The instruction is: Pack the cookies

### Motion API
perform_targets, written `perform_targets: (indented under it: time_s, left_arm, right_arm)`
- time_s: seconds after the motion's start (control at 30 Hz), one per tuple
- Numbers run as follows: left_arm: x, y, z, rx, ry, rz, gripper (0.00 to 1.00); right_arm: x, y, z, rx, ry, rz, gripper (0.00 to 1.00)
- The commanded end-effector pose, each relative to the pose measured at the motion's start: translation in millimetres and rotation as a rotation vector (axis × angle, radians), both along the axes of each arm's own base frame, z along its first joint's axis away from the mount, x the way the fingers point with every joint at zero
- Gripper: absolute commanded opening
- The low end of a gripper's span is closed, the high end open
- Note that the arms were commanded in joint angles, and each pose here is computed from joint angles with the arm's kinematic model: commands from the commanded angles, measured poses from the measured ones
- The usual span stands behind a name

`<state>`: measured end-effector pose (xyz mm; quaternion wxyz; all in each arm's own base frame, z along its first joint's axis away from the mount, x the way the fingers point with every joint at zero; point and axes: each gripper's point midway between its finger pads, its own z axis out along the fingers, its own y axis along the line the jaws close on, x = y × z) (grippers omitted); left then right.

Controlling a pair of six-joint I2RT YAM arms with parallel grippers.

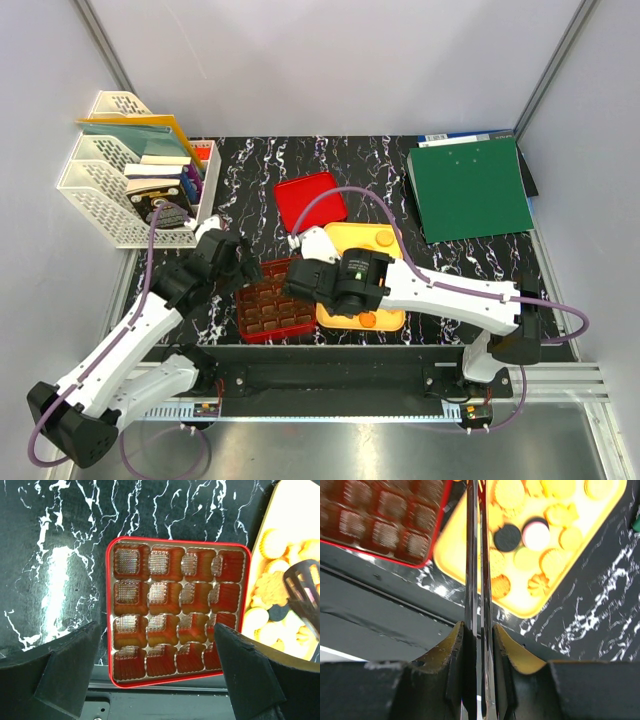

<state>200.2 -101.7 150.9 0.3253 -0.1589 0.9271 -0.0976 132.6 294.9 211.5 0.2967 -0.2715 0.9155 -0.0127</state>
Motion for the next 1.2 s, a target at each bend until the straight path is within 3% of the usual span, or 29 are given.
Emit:
perform_targets:
  time_s: [0.0,0.63,0.9,1.17]
  left_arm:
    - [-0.5,6.1,-1.0,0.007,-0.013,0.030,0.99]
    - [-4.4,7.9,-11.3,0.025,0.014,0.020,0.99]
    - [-4.6,8.7,-11.7,0.033,0.010,0.012,0.99]
    - [-0.9,7.3,-11.4,0.042,0.013,0.008,0.99]
  right_arm:
    - [10.2,23.4,28.2,0.097,-0.045,0.026,0.10]
    - [8.8,50.7,-7.3,0.055,-0.001,0.080,0.12]
    - [18.2,53.7,-13.3,0.032,-0.021,0.051,0.38]
    - [21.4,39.4,5.7,0.058,-0.049,0.012,0.50]
